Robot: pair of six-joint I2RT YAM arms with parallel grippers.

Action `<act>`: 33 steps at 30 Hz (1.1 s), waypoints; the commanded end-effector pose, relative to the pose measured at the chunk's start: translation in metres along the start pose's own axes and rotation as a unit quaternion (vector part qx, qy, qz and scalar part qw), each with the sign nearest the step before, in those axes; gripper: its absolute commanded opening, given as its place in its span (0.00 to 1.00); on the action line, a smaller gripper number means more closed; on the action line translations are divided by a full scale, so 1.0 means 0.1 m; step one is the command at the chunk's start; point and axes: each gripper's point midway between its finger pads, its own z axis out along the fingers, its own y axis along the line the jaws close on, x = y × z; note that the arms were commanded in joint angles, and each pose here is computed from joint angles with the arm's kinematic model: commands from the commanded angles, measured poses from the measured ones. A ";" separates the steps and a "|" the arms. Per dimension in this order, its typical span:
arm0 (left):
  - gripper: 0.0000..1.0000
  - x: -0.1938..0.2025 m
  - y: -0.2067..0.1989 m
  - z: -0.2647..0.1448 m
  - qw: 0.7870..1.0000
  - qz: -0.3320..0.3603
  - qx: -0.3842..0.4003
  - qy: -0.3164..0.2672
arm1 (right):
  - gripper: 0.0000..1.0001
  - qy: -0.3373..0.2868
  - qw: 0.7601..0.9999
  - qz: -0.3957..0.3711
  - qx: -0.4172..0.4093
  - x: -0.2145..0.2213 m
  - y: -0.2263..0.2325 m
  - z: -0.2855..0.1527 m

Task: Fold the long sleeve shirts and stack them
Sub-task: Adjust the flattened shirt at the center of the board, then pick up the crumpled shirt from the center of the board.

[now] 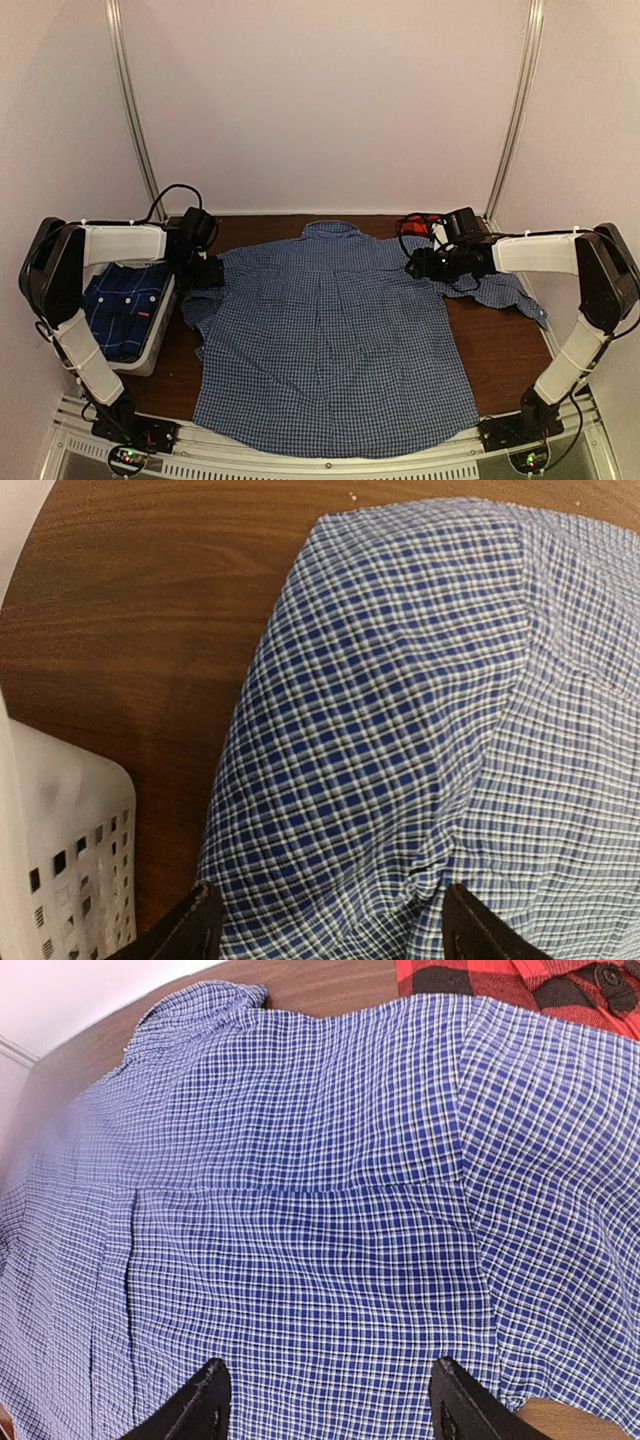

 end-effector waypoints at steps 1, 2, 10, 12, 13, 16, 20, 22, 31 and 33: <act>0.77 -0.09 0.09 0.09 0.999 0.015 -0.035 -0.013 | 0.69 -0.017 1.000 -0.007 -0.014 -0.14 0.13 -0.17; 0.77 -0.08 0.11 0.12 0.999 0.015 -0.042 -0.010 | 0.70 -0.018 1.000 -0.007 -0.015 -0.15 0.14 -0.18; 0.65 -0.02 0.12 0.20 0.999 0.015 -0.047 -0.005 | 0.69 -0.022 1.000 -0.007 -0.019 -0.16 0.18 -0.23; 0.56 -0.03 0.08 0.21 0.999 0.016 -0.037 -0.006 | 0.69 -0.021 1.000 -0.006 -0.019 -0.15 0.18 -0.22; 0.51 -0.04 0.07 0.21 0.999 0.017 -0.034 -0.006 | 0.69 -0.021 1.000 -0.007 -0.019 -0.14 0.18 -0.22; 0.30 -0.04 0.04 0.22 0.999 0.019 -0.027 -0.005 | 0.69 -0.020 1.000 -0.007 -0.020 -0.14 0.18 -0.22; 0.11 -0.07 0.00 0.19 1.000 0.022 -0.020 -0.009 | 0.69 -0.021 1.000 -0.006 -0.018 -0.13 0.18 -0.23; 0.04 -0.10 -0.03 0.15 0.999 0.025 -0.015 -0.014 | 0.69 -0.020 1.000 -0.006 -0.017 -0.13 0.17 -0.22; 0.00 -0.48 -0.37 -0.25 0.997 0.048 0.019 -0.062 | 0.69 -0.023 1.000 -0.006 -0.019 -0.15 0.19 -0.24; 0.00 -0.57 -0.56 -0.36 0.995 0.062 0.038 -0.075 | 0.69 -0.024 0.999 -0.006 -0.019 -0.16 0.19 -0.25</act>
